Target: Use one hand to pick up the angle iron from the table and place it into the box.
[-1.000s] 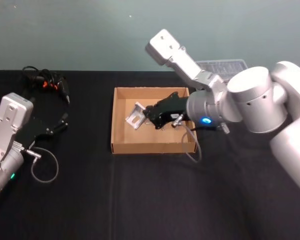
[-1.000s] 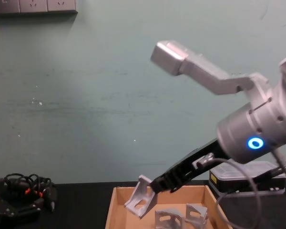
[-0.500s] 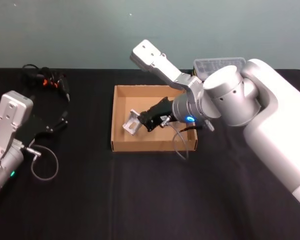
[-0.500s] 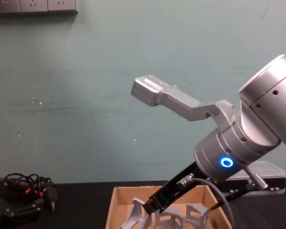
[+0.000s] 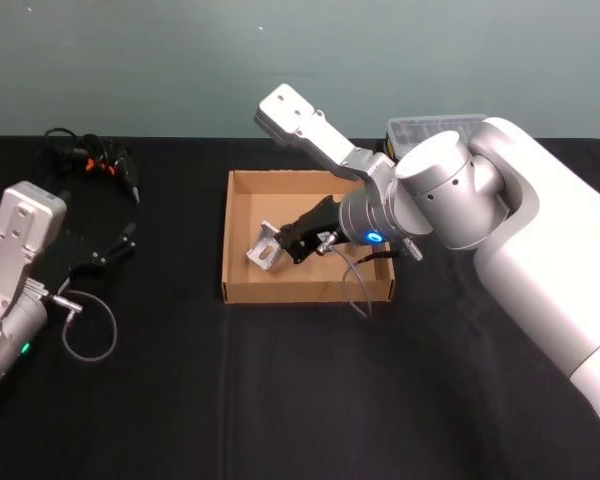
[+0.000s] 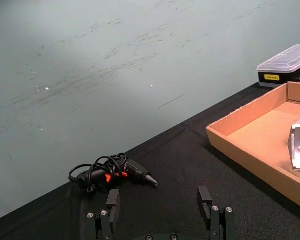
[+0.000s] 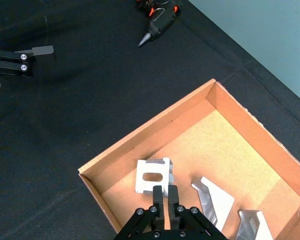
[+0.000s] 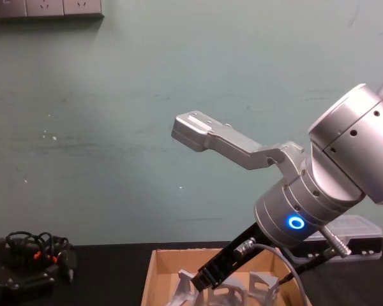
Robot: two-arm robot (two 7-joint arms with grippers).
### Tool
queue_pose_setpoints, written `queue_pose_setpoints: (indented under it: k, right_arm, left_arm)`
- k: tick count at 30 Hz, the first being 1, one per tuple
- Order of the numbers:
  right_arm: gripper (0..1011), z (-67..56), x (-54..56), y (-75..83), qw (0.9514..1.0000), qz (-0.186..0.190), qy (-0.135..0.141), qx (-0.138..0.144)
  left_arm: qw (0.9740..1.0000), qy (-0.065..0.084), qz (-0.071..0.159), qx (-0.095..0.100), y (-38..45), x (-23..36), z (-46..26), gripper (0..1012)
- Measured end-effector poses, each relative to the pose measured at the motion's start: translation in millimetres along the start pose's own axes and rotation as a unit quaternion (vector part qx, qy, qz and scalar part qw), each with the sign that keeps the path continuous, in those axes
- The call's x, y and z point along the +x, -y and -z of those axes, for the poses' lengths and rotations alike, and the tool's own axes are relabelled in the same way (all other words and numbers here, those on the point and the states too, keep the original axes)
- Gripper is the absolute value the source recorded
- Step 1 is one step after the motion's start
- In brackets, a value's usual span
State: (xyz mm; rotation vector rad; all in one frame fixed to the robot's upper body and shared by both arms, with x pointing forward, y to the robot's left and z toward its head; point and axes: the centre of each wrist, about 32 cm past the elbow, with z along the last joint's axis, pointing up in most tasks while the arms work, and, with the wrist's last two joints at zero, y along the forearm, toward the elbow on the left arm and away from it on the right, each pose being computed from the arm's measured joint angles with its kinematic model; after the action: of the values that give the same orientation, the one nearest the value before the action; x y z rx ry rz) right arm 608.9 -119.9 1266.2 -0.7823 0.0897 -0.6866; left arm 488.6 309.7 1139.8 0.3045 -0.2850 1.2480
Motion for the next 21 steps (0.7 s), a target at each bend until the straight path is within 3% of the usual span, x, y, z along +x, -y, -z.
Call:
queue_pose_setpoints:
  k: [3,21]
  right_arm:
    - [75,-0.1,0.0,0.3,1.0,0.0,0.0,0.0]
    - [650,-0.1,-0.4,1.1,1.0,-0.001,-0.001,0.001]
  left_arm:
    - [1.0,0.0,0.0,0.0,0.0,0.0,0.0,1011]
    - [1.0,0.0,0.0,0.0,0.0,0.0,0.0,1011]
